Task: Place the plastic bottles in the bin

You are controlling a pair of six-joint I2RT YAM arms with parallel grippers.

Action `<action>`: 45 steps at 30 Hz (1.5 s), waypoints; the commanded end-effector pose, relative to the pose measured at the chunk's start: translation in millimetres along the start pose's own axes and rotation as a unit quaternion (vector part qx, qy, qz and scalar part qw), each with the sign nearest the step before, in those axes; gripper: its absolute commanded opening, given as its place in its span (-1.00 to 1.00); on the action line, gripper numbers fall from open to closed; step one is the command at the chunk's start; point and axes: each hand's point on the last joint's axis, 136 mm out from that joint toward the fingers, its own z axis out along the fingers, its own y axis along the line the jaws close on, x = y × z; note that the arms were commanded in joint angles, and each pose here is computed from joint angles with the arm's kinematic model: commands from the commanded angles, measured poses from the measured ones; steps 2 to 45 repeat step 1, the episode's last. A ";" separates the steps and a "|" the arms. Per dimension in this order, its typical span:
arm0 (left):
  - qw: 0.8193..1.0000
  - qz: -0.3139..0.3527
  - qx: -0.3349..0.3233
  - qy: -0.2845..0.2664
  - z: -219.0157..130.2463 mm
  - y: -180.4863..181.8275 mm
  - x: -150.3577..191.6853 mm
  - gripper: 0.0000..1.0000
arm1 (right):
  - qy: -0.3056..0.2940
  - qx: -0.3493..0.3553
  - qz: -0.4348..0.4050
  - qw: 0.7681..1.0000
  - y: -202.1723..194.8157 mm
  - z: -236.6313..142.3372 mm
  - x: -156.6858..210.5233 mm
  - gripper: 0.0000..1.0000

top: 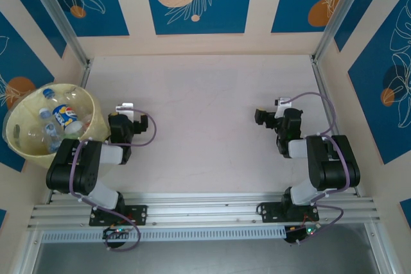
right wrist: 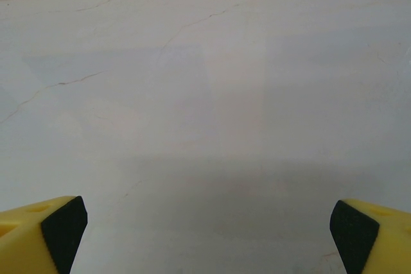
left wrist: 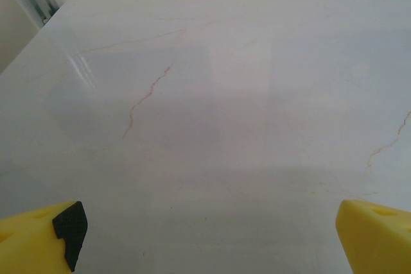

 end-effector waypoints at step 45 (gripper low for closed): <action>1.000 -0.005 0.001 -0.016 0.5 2.2 -9.3 0.99 | -0.014 -0.015 -0.011 1.000 4.8 0.8 -12.1 0.98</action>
